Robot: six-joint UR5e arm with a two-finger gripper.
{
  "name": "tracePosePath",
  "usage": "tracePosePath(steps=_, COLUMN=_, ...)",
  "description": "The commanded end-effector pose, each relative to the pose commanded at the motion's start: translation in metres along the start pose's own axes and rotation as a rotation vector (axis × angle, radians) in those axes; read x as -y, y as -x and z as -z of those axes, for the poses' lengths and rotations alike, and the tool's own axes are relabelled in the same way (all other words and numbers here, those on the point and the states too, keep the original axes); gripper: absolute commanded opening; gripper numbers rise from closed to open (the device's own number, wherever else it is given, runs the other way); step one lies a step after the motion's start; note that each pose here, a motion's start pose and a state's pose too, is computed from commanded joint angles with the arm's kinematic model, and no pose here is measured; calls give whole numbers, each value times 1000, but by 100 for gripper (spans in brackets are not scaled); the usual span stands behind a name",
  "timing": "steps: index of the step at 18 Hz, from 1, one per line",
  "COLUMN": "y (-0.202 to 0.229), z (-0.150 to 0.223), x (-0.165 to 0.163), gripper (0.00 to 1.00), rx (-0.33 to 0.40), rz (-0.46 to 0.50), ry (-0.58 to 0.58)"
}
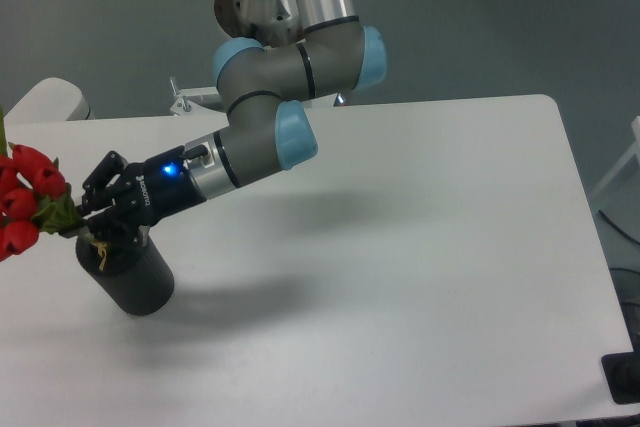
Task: Insert the flowers into the vase
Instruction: 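Lower the tulip stems down into the black vase, then open the gripper to release the tulips and pull back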
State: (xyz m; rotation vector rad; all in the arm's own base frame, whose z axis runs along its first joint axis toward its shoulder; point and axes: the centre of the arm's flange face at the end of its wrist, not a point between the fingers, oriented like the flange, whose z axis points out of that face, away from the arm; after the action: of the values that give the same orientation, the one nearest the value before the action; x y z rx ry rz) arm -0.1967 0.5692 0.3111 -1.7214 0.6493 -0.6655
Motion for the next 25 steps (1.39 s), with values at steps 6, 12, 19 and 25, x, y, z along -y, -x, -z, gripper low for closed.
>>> tracePosePath(steps=6, y=1, z=4, x=-10, gripper=34, rx=10, rz=-12, ry=15)
tracePosePath(steps=12, y=0, z=10, x=-20, gripper=39, rx=19, rz=-18, ry=14)
tracePosePath(steps=19, y=2, z=26, x=-27, gripper=93, rx=47, rz=1, ry=10)
tracePosePath(steps=25, y=6, z=49, x=-37, gripper=100, rx=88, rz=32, ry=3)
